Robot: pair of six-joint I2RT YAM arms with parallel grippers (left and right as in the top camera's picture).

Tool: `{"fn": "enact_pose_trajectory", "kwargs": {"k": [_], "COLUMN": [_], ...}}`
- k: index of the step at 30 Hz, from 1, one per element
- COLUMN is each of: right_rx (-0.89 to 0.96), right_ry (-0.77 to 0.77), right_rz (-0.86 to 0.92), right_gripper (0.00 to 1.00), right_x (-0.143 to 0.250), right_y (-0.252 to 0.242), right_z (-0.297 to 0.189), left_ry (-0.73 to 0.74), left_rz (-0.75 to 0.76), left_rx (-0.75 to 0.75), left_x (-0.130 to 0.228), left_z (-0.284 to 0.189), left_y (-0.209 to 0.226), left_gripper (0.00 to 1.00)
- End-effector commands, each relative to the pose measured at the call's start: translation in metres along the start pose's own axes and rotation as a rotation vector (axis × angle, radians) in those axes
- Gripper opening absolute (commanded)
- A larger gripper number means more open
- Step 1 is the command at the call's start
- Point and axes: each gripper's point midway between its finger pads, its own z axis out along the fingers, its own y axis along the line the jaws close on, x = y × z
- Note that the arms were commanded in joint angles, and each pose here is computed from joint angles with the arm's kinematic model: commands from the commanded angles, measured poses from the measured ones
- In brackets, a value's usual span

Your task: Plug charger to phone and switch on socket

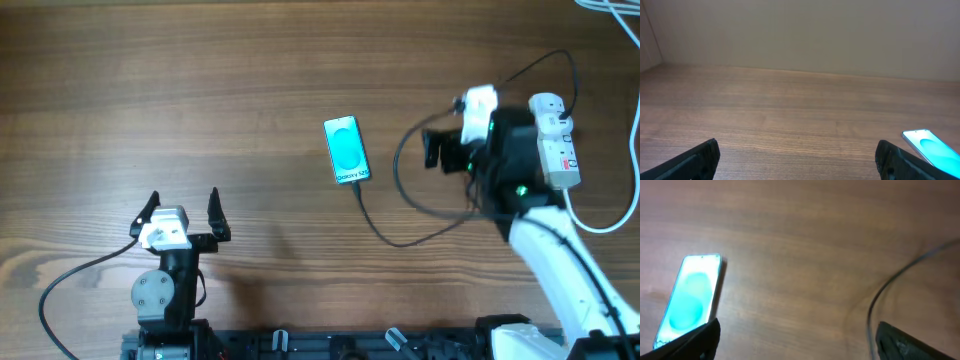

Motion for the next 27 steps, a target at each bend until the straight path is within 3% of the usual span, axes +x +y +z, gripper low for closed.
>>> {"fn": "enact_pose_trajectory", "kwargs": {"k": [1,10,27], "right_rx": [-0.045,-0.036,-0.031], "right_ry": [-0.023,-0.031,-0.256], "right_rz": [-0.008,0.003,0.010], "right_gripper": [1.00,1.00,1.00], "right_x": [0.030,0.102,0.102], "right_y": [0.012,0.016,0.020], "right_z": [-0.011,-0.027,-0.060], "left_ry": [-0.003,-0.003,-0.003], "left_rz": [0.019,0.019,0.019], "left_rx": [-0.004,-0.004,-0.004], "left_x": [0.000,0.000,0.000], "left_z": [0.000,0.000,0.000], "left_y": [0.000,0.000,0.000], "left_gripper": [1.00,1.00,1.00]}}
